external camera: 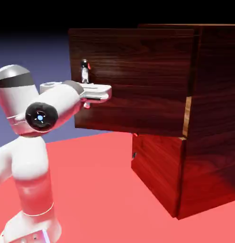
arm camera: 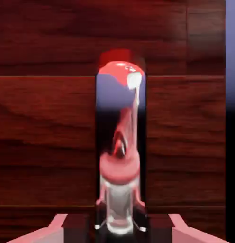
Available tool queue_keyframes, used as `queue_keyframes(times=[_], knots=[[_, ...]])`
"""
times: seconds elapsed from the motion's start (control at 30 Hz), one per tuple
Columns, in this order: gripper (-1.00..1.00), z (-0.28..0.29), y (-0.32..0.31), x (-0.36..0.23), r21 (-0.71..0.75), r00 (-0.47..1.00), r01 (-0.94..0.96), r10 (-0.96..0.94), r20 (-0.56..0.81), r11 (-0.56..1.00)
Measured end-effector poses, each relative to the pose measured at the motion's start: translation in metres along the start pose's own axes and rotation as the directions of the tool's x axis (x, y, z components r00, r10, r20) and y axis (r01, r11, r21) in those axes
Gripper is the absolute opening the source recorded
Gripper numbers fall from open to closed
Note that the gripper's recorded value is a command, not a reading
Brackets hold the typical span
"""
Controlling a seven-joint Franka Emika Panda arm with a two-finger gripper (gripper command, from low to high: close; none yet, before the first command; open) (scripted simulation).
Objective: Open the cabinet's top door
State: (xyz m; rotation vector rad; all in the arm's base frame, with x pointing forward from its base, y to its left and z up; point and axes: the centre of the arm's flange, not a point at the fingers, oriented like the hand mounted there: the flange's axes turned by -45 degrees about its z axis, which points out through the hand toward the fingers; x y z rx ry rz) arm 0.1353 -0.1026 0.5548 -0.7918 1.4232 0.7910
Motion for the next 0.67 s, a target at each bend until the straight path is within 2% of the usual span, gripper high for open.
queue_keyframes(times=[0.57,0.6,0.67], knots=[[-1.0,-0.133,-0.104,0.0,-0.463,1.0,0.0,0.0,0.001,0.887],[1.0,-0.137,-0.11,0.0,-0.482,1.0,0.0,0.0,0.001,0.876],[1.0,-0.138,-0.11,0.0,-0.483,1.0,0.001,0.0,0.001,0.876]])
